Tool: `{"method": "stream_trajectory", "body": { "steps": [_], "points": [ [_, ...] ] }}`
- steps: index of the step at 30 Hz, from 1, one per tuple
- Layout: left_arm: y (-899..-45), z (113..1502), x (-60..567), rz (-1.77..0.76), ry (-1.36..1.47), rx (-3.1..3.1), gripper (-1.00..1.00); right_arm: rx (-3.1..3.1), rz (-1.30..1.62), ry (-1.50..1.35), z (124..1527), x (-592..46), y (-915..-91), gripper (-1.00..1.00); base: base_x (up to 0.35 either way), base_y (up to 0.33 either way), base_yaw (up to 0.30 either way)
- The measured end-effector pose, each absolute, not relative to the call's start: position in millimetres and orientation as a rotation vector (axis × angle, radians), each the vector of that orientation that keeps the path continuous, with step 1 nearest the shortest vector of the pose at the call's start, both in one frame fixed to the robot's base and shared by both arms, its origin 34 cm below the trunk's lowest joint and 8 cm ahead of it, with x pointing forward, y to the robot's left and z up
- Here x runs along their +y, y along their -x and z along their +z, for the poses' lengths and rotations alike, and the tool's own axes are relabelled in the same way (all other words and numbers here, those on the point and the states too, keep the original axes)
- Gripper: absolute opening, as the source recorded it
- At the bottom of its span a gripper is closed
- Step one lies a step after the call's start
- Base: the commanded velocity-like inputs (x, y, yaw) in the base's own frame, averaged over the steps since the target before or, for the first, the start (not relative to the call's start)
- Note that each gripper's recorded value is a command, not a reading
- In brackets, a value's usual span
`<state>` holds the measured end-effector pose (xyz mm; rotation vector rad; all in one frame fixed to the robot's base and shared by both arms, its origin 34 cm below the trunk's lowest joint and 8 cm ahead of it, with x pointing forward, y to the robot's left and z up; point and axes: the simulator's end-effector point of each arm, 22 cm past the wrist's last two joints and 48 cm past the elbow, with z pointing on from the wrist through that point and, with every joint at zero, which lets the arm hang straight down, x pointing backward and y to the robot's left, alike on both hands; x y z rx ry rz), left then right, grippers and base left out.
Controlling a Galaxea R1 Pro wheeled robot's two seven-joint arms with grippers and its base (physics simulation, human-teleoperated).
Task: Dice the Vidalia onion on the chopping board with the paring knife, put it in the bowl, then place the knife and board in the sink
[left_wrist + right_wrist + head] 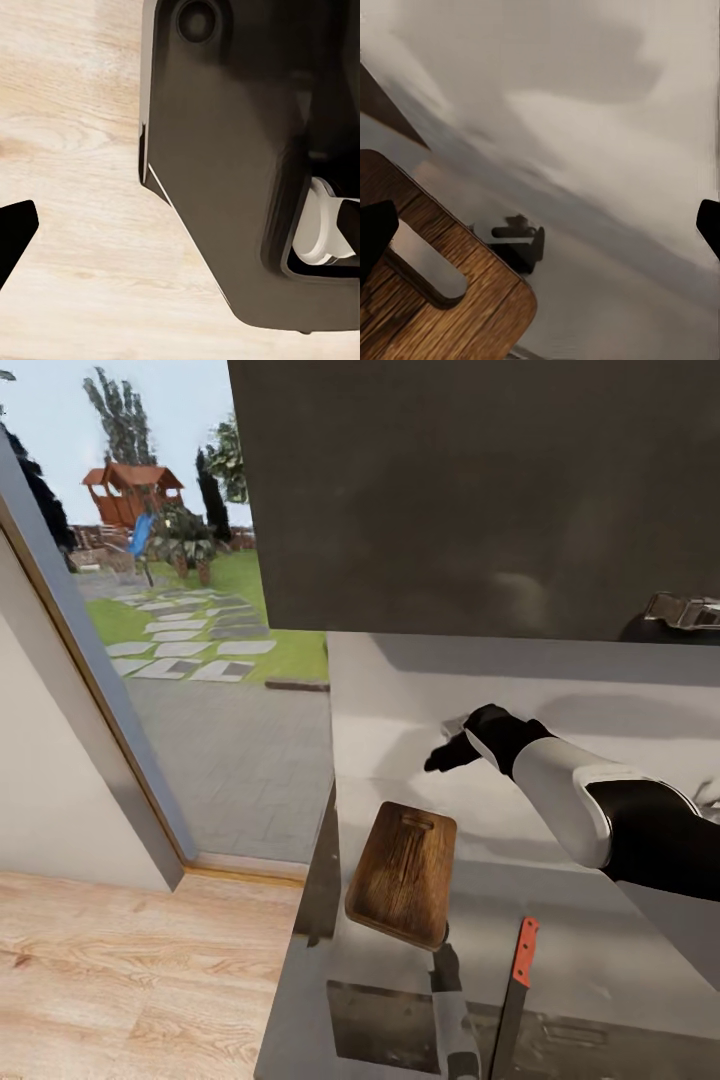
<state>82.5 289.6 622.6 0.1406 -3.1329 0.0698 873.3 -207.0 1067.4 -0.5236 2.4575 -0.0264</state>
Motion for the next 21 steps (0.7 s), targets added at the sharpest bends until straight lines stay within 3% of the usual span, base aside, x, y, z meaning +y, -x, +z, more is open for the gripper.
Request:
{"method": "stream_trajectory", "body": {
  "steps": [21],
  "points": [
    [-82, 623, 288, 0.073, -0.139, -3.132, 1.00, 2.423, 0.027, 0.597, 1058, -162, -868, 1.00, 0.000, 0.000, 0.000]
  ]
}}
